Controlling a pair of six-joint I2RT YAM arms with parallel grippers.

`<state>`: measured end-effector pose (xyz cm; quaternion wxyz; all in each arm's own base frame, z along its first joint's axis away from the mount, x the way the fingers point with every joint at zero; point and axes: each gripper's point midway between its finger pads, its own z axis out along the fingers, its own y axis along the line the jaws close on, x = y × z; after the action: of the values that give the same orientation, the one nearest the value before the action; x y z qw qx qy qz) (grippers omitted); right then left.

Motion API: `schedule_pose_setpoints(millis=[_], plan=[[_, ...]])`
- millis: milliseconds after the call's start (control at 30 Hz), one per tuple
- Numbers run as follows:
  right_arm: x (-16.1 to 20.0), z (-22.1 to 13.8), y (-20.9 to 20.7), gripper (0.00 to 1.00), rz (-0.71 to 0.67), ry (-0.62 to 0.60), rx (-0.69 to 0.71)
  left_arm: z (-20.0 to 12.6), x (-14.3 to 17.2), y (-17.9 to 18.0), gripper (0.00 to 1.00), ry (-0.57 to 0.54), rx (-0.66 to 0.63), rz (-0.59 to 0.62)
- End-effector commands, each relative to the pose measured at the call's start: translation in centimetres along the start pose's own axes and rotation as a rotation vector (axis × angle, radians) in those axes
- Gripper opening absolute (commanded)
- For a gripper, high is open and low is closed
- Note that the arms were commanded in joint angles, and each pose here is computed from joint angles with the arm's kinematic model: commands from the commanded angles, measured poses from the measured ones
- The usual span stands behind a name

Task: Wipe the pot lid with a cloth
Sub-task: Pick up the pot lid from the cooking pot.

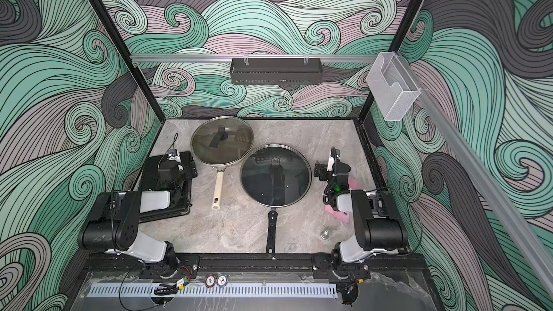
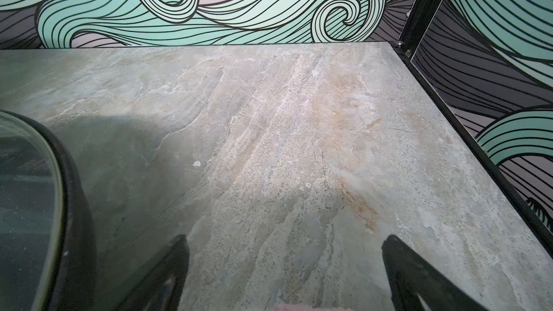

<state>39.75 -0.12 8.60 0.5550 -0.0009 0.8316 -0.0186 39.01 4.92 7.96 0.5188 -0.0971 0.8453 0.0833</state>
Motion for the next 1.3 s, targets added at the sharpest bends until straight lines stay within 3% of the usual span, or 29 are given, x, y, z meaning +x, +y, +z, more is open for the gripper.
schedule_pose_setpoints(millis=[0,1100,1267], plan=[[-0.5,-0.1,0.1,0.99,-0.012,-0.022,-0.007,0.2,-0.8,-0.1,0.99,-0.016,0.010,-0.017],[-0.6,-0.1,0.1,0.99,-0.010,-0.023,-0.008,0.1,-0.8,0.0,0.99,-0.017,0.002,-0.019],[-2.2,-1.1,-1.1,0.99,0.019,-0.022,0.056,-2.2,-3.4,3.4,0.99,-0.026,-0.172,-0.104]])
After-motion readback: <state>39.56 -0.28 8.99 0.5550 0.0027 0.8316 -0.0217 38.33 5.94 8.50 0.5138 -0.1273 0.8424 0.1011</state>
